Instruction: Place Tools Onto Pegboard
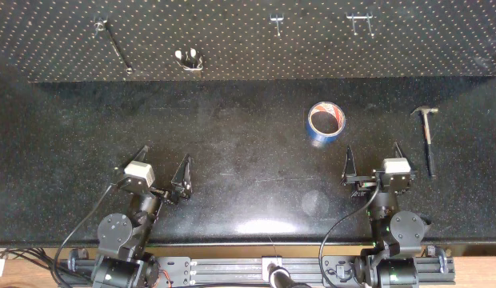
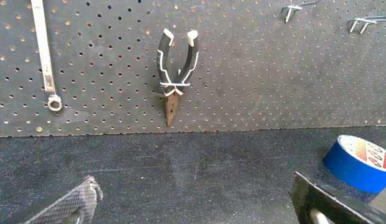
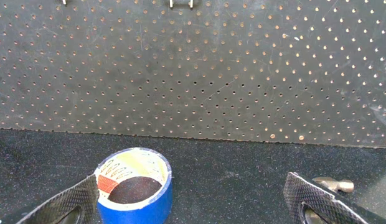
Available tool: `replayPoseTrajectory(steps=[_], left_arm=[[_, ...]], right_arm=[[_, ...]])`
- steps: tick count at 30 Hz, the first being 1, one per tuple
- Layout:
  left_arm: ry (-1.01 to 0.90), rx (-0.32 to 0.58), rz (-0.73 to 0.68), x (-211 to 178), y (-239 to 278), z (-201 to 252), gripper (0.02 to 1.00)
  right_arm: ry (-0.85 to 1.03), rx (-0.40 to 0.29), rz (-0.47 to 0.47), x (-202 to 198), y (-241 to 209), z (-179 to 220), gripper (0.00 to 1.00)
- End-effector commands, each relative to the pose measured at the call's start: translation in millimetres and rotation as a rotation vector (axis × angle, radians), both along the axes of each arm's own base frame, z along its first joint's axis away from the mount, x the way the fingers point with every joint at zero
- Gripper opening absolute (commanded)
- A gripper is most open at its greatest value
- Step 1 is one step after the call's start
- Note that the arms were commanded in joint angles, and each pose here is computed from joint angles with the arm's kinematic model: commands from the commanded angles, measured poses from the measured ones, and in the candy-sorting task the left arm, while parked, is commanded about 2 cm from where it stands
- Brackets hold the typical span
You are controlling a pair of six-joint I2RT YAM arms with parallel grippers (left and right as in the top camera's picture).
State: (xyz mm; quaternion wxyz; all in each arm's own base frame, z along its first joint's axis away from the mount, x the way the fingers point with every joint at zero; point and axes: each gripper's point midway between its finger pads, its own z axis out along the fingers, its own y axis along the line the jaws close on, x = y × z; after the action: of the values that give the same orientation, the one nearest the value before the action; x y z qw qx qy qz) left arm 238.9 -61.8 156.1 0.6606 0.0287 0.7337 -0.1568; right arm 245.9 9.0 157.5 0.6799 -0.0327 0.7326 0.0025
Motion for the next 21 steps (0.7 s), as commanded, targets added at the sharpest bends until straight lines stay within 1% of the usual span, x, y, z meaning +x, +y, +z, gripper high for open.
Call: replayPoseTrajectory(steps=[1, 2, 3, 4, 5, 6, 7, 8, 9, 10, 11, 12, 13, 14, 18, 20, 21], left_arm=[[-0.002, -0.019, -0.03, -2, -6, 1, 0.991], [-0.002, -0.019, -0.03, -2, -6, 1, 0.993], [-0.002, -0.019, -0.03, -2, -6, 1, 0.993], [-0.002, -0.019, -0.03, -2, -6, 1, 0.993], [-0.002, -0.019, -0.03, -2, -6, 1, 0.993], [-0.002, -0.019, -0.03, -2, -6, 1, 0.993], [-0.002, -0.019, -0.03, -2, -6, 1, 0.993], [-0.002, -0.019, -0.03, -2, -6, 1, 0.993], [-0.002, -0.019, -0.03, -2, -6, 1, 0.993], [-0.002, -0.019, -0.03, -2, -6, 1, 0.993], [-0.002, -0.019, -0.03, -2, -6, 1, 0.993], [-0.002, -0.019, -0.03, -2, -6, 1, 0.996], [-0.002, -0.019, -0.03, -2, -6, 1, 0.993], [-0.002, -0.019, -0.03, -2, -6, 1, 0.993], [-0.002, -0.019, -0.03, -2, -6, 1, 0.993], [-0.002, -0.019, -0.03, -2, -6, 1, 0.993], [-0.002, -0.019, -0.03, -2, -6, 1, 0.993]], right_arm=[[0.241, 0.085, 0.092, -10, 19, 23, 0.974], [0.354, 0.149, 0.219, -3, 43, 41, 0.976], [0.429, 0.188, 0.326, 7, 62, 53, 0.976], [0.541, 0.255, 0.465, 14, 85, 59, 0.976], [0.744, 0.367, 0.58, 27, 107, 47, 0.976], [0.82, 0.411, 0.607, 38, 112, 33, 0.976], [0.908, 0.431, 0.575, 47, 110, 7, 0.976], [0.976, 0.403, 0.485, 58, 99, -22, 0.976], [1.014, 0.373, 0.417, 68, 89, -41, 0.976], [1.034, 0.361, 0.414, 77, 91, -47, 0.976], [1.029, 0.337, 0.445, 93, 101, -46, 0.976], [1.059, 0.332, 0.453, 98, 105, -56, 0.976], [1.086, 0.328, 0.455, 96, 107, -65, 0.976], [1.097, 0.309, 0.44, 98, 107, -73, 0.976], [1.138, 0.294, 0.427, 100, 108, -94, 0.987], [1.174, 0.288, 0.43, 98, 112, -107, 0.969], [1.2, 0.282, 0.436, 94, 117, -115, 0.93]])
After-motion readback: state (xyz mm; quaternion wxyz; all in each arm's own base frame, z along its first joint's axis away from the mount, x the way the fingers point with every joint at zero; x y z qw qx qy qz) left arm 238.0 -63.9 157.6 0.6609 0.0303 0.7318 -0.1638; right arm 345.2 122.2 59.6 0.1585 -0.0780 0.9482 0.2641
